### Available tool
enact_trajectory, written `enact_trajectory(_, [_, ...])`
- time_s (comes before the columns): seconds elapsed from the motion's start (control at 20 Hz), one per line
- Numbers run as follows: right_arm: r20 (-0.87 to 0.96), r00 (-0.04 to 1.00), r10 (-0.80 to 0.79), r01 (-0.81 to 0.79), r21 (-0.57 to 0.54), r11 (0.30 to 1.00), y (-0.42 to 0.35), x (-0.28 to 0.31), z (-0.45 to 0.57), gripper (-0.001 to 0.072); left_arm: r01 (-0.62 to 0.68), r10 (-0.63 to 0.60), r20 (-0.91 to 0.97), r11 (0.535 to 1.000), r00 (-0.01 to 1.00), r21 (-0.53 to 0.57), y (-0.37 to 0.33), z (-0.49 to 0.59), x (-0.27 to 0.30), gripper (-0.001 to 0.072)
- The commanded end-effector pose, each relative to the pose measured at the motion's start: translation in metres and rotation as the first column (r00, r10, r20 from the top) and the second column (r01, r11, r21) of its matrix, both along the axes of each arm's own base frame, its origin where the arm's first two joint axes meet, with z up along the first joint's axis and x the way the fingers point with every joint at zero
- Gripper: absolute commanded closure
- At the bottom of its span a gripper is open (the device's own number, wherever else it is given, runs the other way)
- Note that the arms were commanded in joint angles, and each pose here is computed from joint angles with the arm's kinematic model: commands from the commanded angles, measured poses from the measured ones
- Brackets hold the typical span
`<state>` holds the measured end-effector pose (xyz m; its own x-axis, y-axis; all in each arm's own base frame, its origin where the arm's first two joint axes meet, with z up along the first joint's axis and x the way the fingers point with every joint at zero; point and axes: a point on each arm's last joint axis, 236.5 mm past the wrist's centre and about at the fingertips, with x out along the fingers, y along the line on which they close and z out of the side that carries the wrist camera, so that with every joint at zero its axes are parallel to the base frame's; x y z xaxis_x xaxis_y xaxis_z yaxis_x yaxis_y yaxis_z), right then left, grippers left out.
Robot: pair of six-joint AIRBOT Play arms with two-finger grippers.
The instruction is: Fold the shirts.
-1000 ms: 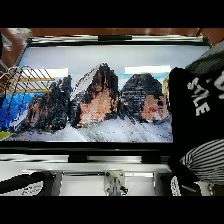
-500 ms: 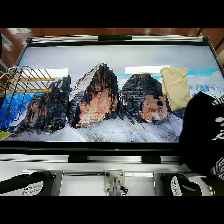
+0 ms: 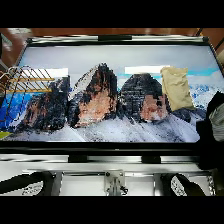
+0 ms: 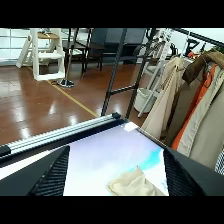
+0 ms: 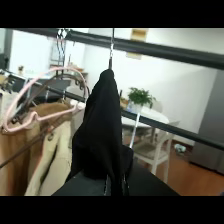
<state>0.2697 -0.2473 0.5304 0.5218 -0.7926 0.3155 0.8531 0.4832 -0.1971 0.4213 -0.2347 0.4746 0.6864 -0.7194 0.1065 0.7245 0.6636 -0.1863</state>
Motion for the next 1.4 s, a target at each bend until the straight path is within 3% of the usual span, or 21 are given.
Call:
enact_trajectory(0.0, [-0.027,0.997,-0.067,0.066,-0.025,0.998,-0.024,0.012,-0.009,0.0636,0.002,-0.002,-0.002,1.000,1.000,0.004,0.000,-0.001,0.000,0.0033])
enact_trajectory(0.35, [0.063,0.992,-0.113,0.117,-0.075,0.990,-0.052,-0.022,0.013,0.0636,0.003,-0.003,-0.008,1.000,1.000,-0.001,0.000,-0.001,0.000,0.0033])
enact_trajectory(0.6, [0.087,0.964,-0.250,0.248,0.033,0.968,-0.088,-0.066,-0.005,0.0636,0.003,-0.003,-0.007,1.000,1.000,-0.001,0.000,-0.001,0.000,0.0034])
enact_trajectory(1.1, [0.020,0.845,-0.535,0.525,0.165,0.835,-0.087,-0.167,-0.024,0.0635,-0.007,0.008,-0.023,1.000,1.000,0.011,-0.001,-0.012,0.011,0.0034])
enact_trajectory(1.35, [-0.069,0.747,-0.661,0.654,0.257,0.712,-0.071,-0.222,-0.047,0.0635,-0.017,0.018,-0.037,1.000,0.999,0.007,-0.002,-0.020,0.023,0.0034])
